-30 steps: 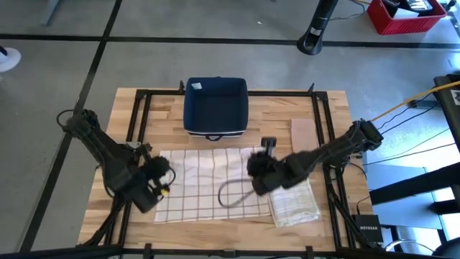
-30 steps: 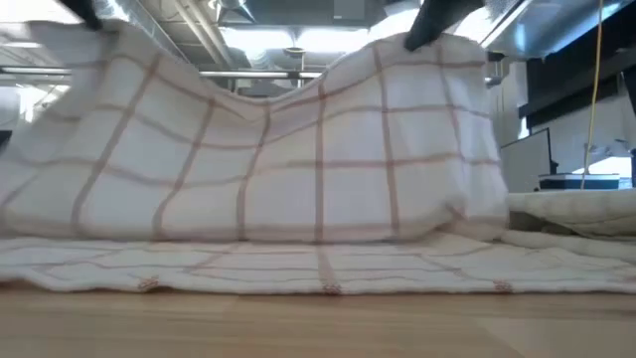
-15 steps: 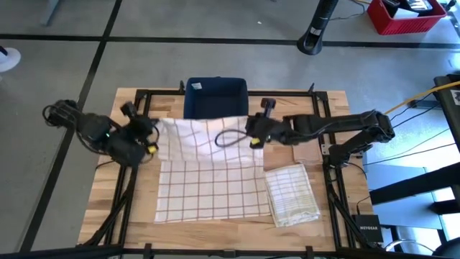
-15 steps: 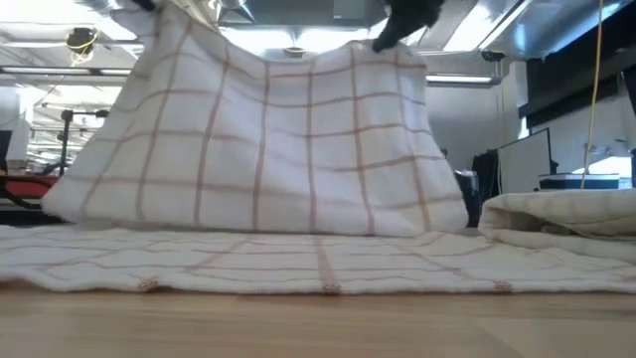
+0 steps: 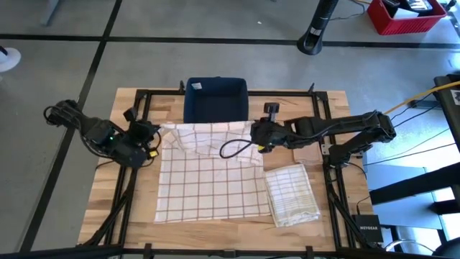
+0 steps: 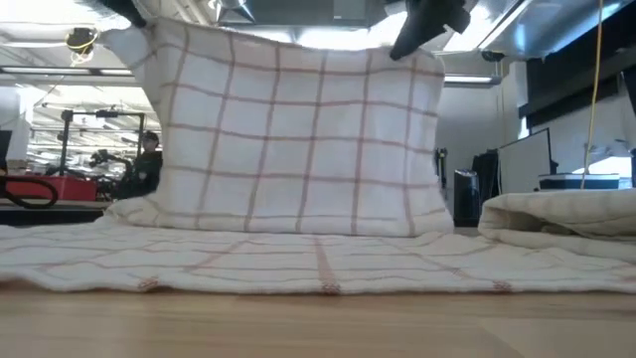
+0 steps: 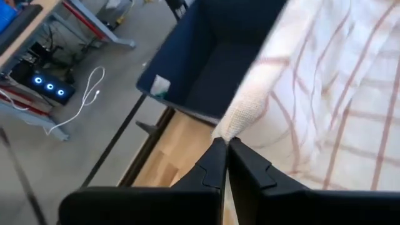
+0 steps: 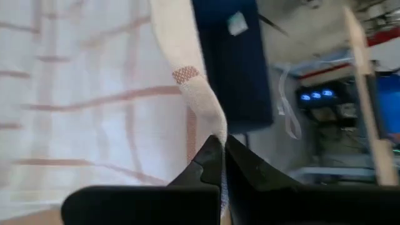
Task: Fold towel
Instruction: Fold the white with brown pattern towel on the table
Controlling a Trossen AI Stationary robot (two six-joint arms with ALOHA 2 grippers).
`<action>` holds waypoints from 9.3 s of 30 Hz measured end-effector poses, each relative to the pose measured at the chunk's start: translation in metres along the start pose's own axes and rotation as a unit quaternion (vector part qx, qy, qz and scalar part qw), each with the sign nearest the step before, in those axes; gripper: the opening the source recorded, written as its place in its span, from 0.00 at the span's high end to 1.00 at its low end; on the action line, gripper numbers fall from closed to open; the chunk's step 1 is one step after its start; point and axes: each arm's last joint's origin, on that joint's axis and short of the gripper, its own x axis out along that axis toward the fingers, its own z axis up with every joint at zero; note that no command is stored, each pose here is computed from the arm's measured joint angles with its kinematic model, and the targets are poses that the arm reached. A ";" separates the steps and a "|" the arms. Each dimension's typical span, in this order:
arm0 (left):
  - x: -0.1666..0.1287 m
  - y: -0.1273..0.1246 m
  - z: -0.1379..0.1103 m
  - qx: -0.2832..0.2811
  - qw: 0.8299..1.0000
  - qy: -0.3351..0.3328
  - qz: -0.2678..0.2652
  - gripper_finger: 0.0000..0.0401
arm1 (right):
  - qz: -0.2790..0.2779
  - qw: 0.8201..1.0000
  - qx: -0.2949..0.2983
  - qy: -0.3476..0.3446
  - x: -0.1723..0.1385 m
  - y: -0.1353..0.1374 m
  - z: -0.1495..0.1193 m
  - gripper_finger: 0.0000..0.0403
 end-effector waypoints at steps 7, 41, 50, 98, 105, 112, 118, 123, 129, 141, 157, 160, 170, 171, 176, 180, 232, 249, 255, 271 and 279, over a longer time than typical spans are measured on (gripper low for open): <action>0.007 0.003 0.000 0.008 0.997 -0.024 0.071 0.99 | -0.076 0.997 0.003 -0.007 0.010 -0.034 0.000 0.98; 0.009 0.044 0.005 0.012 0.941 -0.124 0.315 0.99 | -0.178 0.980 -0.008 -0.093 0.051 -0.128 -0.008 0.98; 0.008 0.028 0.004 -0.009 0.987 -0.069 0.145 0.99 | -0.106 0.990 0.002 -0.098 0.018 -0.094 -0.004 0.98; -0.001 -0.136 -0.096 -0.146 0.913 0.189 -0.330 0.99 | 0.446 0.871 0.205 0.007 0.002 0.193 -0.043 0.98; 0.000 -0.154 -0.105 -0.124 0.920 0.196 -0.316 0.99 | 0.466 0.858 0.215 0.033 0.015 0.219 -0.044 0.98; 0.003 -0.178 -0.112 -0.117 0.908 0.227 -0.331 0.99 | 0.488 0.848 0.199 0.063 0.023 0.231 -0.048 0.98; 0.002 -0.184 -0.112 -0.119 0.895 0.250 -0.351 0.99 | 0.515 0.833 0.191 0.065 0.020 0.230 -0.047 0.98; -0.005 -0.181 -0.105 -0.142 0.874 0.249 -0.392 0.99 | 0.557 0.807 0.185 0.071 0.014 0.229 -0.041 0.98; -0.009 -0.194 -0.101 -0.150 0.857 0.232 -0.434 0.99 | 0.562 0.804 0.177 0.078 0.013 0.232 -0.042 0.98; -0.016 -0.223 -0.114 -0.180 0.828 0.260 -0.462 0.99 | 0.560 0.805 0.177 0.083 0.015 0.233 -0.045 0.98; -0.015 -0.233 -0.120 -0.184 0.828 0.267 -0.459 0.99 | 0.603 0.774 0.176 0.074 0.000 0.242 -0.042 0.97; -0.014 -0.233 -0.120 -0.185 0.829 0.265 -0.457 0.98 | 0.583 0.788 0.183 0.068 -0.004 0.246 -0.044 0.96; -0.018 -0.235 -0.119 -0.206 0.805 0.294 -0.472 0.76 | 0.589 0.785 0.173 0.081 -0.009 0.250 -0.047 0.73; -0.019 -0.235 -0.119 -0.201 0.799 0.305 -0.478 0.73 | 0.594 0.781 0.169 0.090 -0.009 0.250 -0.048 0.70; -0.016 -0.233 -0.114 -0.191 0.773 0.352 -0.492 0.66 | 0.622 0.755 0.161 0.131 -0.006 0.243 -0.047 0.60; -0.003 -0.232 -0.106 -0.188 0.807 0.297 -0.475 0.65 | 0.617 0.764 0.162 0.093 -0.001 0.235 -0.035 0.58; -0.083 -0.268 -0.089 -0.099 0.862 0.251 -0.428 0.67 | 0.390 0.870 0.212 -0.216 -0.068 0.313 0.012 0.45; -0.077 -0.270 -0.143 0.076 0.929 0.252 -0.261 0.67 | 0.375 0.892 0.174 -0.183 -0.058 0.312 0.006 0.45; -0.076 -0.267 -0.153 0.042 0.925 0.289 -0.244 0.67 | 0.374 0.894 0.191 -0.156 -0.049 0.309 0.007 0.45; -0.052 -0.261 -0.179 0.024 0.926 0.319 -0.203 0.67 | 0.408 0.881 0.223 -0.089 -0.052 0.314 -0.003 0.45; -0.052 -0.261 -0.179 0.026 0.925 0.319 -0.204 0.80 | 0.374 0.900 0.203 -0.092 -0.050 0.317 -0.008 0.45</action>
